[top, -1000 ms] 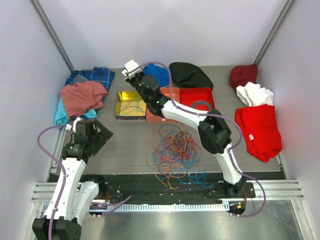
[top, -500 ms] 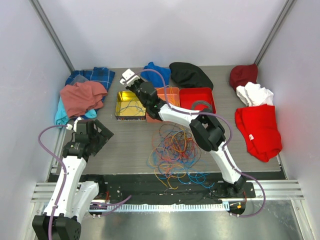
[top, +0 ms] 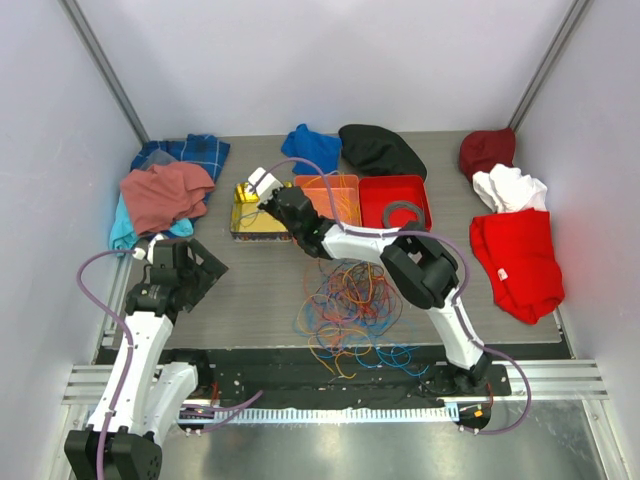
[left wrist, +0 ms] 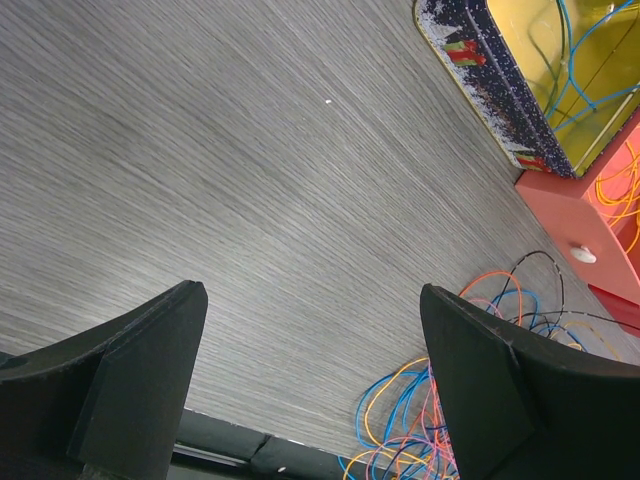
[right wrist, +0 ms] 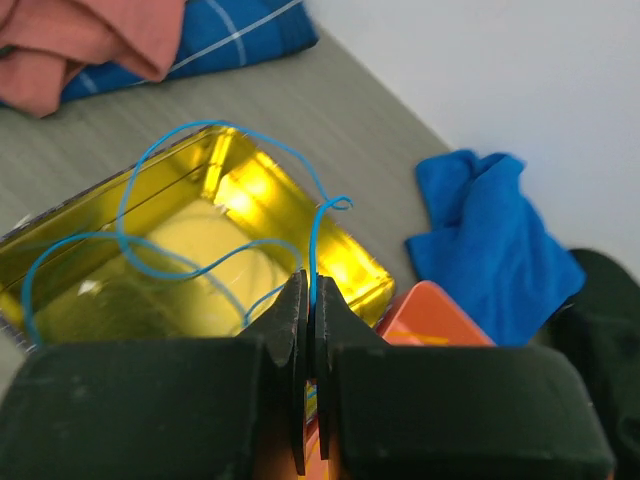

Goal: Untangle the cables

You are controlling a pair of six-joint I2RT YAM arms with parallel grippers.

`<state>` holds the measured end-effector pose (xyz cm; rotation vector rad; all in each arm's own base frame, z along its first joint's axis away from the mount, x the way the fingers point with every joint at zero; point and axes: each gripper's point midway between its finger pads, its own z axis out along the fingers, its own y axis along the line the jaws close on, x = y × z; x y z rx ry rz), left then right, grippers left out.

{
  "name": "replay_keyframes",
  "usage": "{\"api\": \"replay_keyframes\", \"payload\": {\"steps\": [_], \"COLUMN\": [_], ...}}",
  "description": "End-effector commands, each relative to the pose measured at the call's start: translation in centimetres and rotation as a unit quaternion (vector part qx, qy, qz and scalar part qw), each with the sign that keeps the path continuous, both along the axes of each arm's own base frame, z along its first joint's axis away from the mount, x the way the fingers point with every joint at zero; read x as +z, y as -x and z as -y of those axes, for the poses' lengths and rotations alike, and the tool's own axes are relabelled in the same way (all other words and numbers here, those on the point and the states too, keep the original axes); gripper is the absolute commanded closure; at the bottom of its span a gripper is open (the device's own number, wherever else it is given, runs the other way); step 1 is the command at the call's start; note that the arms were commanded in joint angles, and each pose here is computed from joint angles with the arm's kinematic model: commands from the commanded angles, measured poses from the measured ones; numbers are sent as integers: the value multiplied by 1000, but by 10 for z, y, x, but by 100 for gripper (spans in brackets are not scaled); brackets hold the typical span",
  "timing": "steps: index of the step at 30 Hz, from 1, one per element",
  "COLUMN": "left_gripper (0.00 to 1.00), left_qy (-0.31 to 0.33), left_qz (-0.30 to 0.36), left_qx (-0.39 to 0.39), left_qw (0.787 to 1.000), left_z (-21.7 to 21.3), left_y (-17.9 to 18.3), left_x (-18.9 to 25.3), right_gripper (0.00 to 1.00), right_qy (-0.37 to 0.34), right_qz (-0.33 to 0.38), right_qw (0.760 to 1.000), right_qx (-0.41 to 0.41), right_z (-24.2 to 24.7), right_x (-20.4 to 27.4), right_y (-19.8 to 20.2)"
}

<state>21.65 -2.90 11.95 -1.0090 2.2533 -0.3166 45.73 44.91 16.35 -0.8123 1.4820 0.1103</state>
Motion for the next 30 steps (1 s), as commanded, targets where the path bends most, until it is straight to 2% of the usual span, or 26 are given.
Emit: {"api": "replay_keyframes", "payload": {"steps": [1, 10, 30], "left_gripper": [7, 7, 7], "left_qy": [2, 2, 5], "left_qz": [20, 25, 28], "left_qx": [-14, -12, -14], "left_qw": [1000, 1000, 999], "left_z": [4, 4, 5], "left_y": [-5, -5, -5], "left_x": [10, 11, 12], "right_gripper": [99, 99, 99], "right_qy": [-83, -139, -76], "right_qz": [-10, -85, -165], "right_qw": [997, 986, 983], "right_qx": [8, 44, 1], "right_z": [1, -7, 13], "right_x": [57, 69, 8], "right_y": [23, 50, 64]}}
